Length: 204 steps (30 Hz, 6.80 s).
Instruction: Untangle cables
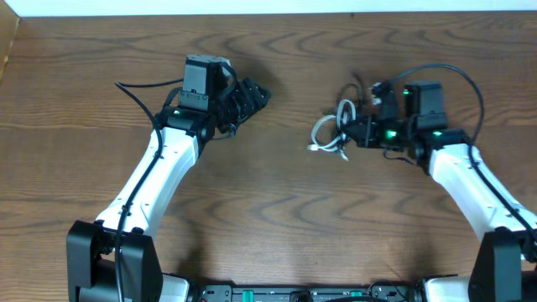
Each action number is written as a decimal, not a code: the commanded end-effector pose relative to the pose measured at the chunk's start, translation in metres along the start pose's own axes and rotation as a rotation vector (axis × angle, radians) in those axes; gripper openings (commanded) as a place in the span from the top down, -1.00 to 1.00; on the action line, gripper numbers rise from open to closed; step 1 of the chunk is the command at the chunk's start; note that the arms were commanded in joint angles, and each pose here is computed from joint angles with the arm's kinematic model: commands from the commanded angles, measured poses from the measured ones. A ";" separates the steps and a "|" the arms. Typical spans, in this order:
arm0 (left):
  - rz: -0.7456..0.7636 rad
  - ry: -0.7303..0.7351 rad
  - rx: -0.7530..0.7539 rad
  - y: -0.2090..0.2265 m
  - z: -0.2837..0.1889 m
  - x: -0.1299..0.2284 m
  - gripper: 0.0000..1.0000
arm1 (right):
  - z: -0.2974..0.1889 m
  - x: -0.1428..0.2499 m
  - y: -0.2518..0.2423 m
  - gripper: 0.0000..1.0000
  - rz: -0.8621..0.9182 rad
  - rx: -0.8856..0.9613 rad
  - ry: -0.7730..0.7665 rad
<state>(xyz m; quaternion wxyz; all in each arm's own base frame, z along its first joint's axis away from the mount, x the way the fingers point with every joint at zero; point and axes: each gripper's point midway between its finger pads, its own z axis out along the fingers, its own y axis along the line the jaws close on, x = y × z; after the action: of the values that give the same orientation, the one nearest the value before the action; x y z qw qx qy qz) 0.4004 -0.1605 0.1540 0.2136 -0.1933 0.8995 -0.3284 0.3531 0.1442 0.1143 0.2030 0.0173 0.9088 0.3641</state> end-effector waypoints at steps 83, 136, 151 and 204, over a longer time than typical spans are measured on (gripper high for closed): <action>0.854 0.014 -0.025 -0.046 0.193 0.184 0.20 | -0.166 0.005 -0.116 -0.78 0.431 0.562 -0.147; 0.579 0.046 0.302 -0.125 -0.042 0.093 0.85 | 0.013 -0.009 0.037 -0.52 -0.027 0.123 0.014; 0.491 0.010 0.258 -0.102 -0.048 0.059 0.85 | -0.028 -0.009 -0.115 -0.41 0.297 0.800 -0.105; 0.950 0.392 0.068 -0.014 0.110 0.166 -0.19 | -0.011 -0.014 -0.081 -0.38 0.135 0.355 0.054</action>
<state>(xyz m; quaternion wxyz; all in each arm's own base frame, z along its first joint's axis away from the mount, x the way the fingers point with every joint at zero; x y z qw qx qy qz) 0.3272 -0.2963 0.0472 0.1790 0.2852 0.9106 -0.2396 0.3702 0.0735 0.0729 0.1473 0.1143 0.9598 0.2099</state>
